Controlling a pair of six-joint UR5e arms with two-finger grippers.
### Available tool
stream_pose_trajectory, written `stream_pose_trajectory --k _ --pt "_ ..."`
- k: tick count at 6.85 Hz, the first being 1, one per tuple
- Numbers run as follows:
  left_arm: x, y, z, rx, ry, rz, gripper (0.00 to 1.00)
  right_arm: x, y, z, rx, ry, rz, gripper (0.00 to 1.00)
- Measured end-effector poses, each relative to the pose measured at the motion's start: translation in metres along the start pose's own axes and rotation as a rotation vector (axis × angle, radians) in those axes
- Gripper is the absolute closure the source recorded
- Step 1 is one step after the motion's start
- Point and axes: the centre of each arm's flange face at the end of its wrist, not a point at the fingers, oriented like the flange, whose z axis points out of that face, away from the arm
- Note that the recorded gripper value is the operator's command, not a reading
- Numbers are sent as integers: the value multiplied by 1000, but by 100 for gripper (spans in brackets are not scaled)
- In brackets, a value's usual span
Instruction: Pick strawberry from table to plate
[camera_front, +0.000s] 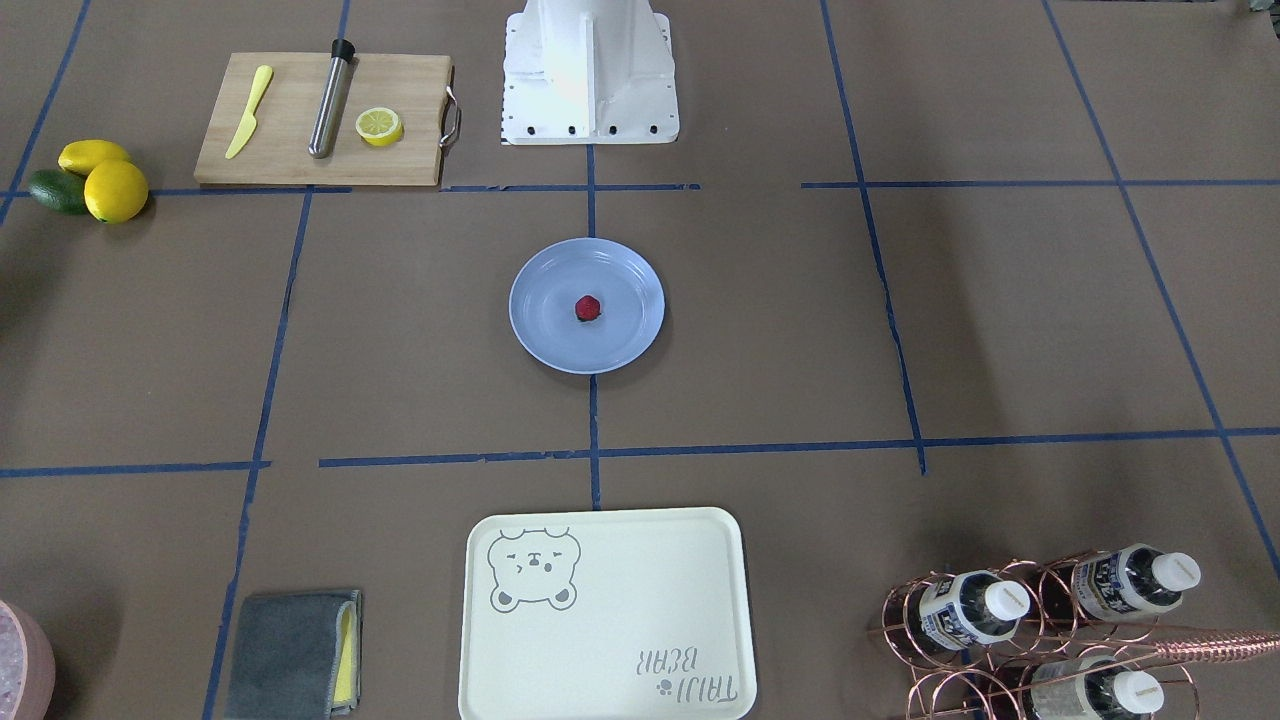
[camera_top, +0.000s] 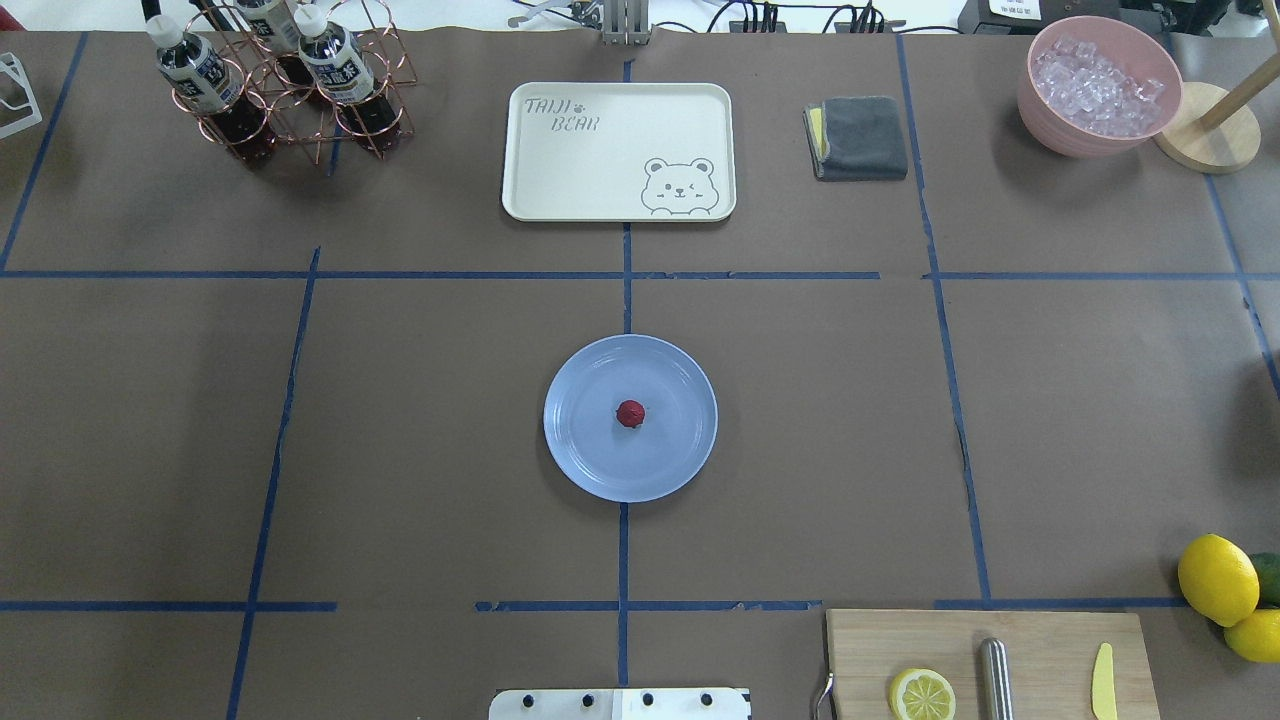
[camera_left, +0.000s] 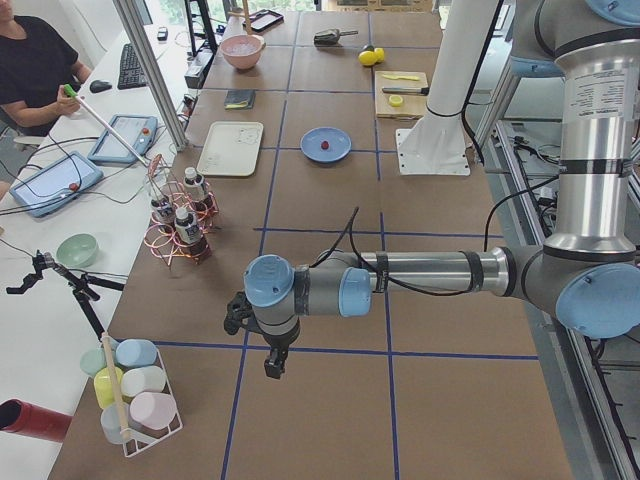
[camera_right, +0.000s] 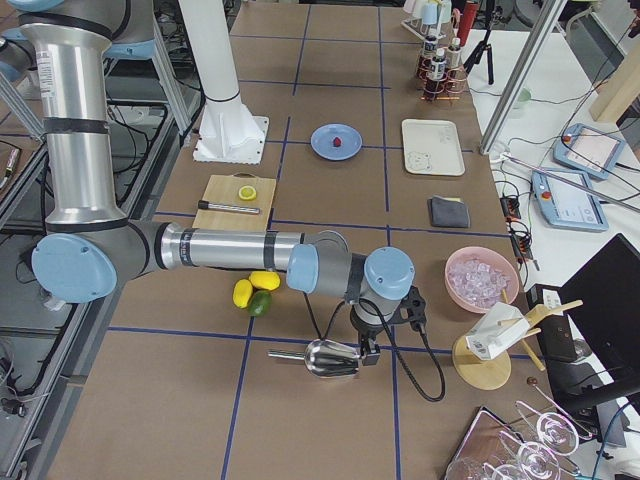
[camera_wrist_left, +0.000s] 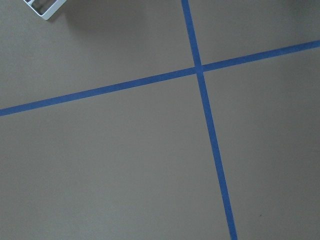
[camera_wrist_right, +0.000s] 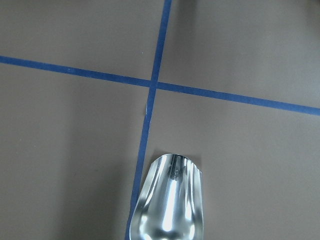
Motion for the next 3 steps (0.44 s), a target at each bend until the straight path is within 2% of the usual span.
stream_pose_trajectory --k 3 --pt "1 -1 -1 2 -2 3 0 12 26 18 62 13 46 0"
